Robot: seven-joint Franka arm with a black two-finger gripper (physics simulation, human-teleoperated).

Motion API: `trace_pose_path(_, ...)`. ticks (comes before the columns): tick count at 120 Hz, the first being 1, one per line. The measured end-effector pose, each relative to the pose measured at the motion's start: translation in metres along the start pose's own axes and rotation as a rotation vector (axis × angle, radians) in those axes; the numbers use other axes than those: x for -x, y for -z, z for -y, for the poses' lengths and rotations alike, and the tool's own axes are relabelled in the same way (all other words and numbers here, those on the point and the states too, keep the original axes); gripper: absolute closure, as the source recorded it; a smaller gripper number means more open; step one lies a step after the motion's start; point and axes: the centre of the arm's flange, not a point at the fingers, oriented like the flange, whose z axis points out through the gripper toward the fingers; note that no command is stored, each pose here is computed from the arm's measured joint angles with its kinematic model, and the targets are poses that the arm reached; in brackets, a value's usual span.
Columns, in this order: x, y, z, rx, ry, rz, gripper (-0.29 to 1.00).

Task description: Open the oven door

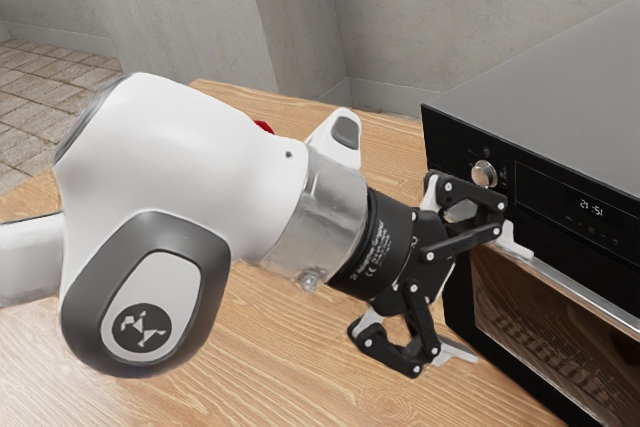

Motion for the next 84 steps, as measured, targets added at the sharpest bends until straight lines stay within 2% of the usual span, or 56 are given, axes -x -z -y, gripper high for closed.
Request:
trace_pose_path(21, -0.01, -0.027, -0.015, -0.004, 0.055, -0.01, 0.0)
trace_pose_path(52, -0.014, -0.037, -0.015, -0.011, 0.09, -0.009, 0.0)
trace_pose_path(84, -0.036, -0.065, 0.007, -0.072, 0.188, 0.002, 0.0)
